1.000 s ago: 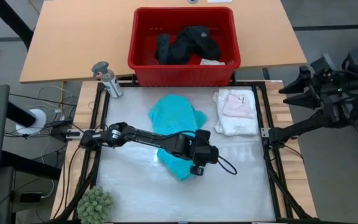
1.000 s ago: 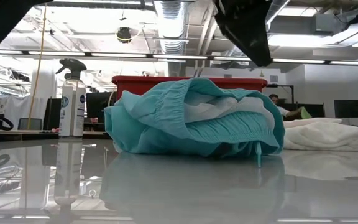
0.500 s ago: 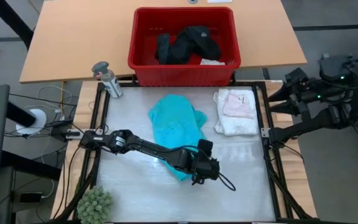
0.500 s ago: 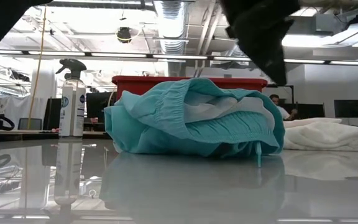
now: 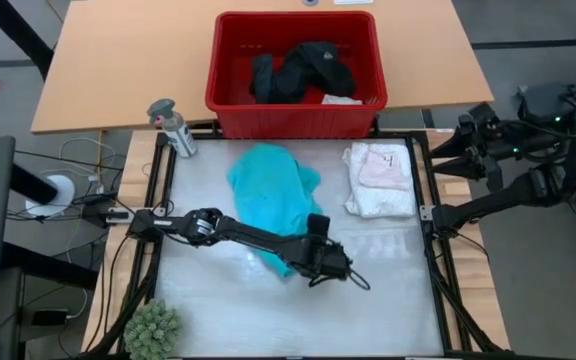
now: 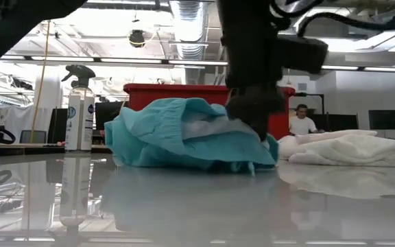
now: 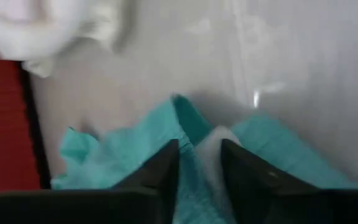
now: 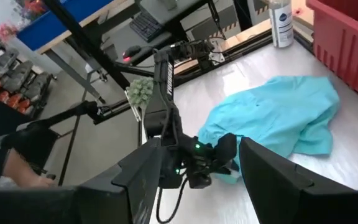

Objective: Fold Laundry from Bin
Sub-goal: Fold the light blue shorts

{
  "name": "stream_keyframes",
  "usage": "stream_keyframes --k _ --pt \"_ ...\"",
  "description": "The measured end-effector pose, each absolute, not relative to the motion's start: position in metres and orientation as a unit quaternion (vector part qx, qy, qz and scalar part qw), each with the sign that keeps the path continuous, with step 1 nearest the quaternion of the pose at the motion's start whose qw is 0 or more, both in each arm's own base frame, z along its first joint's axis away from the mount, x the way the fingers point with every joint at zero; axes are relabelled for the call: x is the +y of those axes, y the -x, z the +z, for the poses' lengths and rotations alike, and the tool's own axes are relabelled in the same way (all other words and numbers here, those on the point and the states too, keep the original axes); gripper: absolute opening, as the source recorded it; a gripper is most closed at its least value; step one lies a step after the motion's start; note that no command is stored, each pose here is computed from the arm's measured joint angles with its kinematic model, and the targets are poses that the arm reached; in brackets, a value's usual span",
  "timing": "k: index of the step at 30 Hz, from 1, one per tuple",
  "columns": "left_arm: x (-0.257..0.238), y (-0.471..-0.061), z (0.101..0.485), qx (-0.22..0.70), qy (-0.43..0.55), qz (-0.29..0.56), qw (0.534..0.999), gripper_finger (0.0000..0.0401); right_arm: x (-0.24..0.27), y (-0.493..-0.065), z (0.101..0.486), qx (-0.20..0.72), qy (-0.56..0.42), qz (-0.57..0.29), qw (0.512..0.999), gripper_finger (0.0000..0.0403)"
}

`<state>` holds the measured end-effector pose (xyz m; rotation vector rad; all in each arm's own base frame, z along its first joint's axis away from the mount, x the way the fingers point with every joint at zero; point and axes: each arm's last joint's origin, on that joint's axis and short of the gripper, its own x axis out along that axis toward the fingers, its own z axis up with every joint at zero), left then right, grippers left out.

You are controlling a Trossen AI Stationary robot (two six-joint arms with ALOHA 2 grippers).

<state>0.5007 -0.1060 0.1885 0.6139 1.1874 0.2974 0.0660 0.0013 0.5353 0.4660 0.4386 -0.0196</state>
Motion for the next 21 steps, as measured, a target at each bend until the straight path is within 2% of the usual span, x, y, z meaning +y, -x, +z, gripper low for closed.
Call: stream_keyframes --k 3,5,8,11,16,21 --pt "-0.094 -0.498 0.216 0.528 -0.253 0.157 0.796 0.0033 0.001 -0.067 0.536 0.210 -0.229 -0.008 0.951 0.0239" --pt "-0.085 -0.497 0.219 0.537 -0.227 0.161 0.796 0.0011 0.001 -0.067 0.537 0.206 -0.230 -0.008 0.951 0.0239" --pt "-0.071 -0.493 0.205 0.580 -0.219 0.168 0.767 0.0002 0.001 -0.067 0.537 0.207 -0.238 -0.010 0.949 0.0239" --pt "-0.061 -0.491 0.213 0.586 -0.198 0.170 0.767 0.0000 0.001 -0.066 0.534 0.220 -0.237 -0.015 0.946 0.0239" --pt "-0.058 -0.462 0.284 0.564 -0.134 0.127 0.805 0.0000 -0.002 -0.068 0.501 0.317 -0.207 -0.090 0.921 0.0239" --pt "-0.076 -0.415 0.361 0.513 -0.175 0.001 0.840 0.0000 0.000 -0.087 0.449 0.339 -0.175 -0.077 0.921 0.0239"
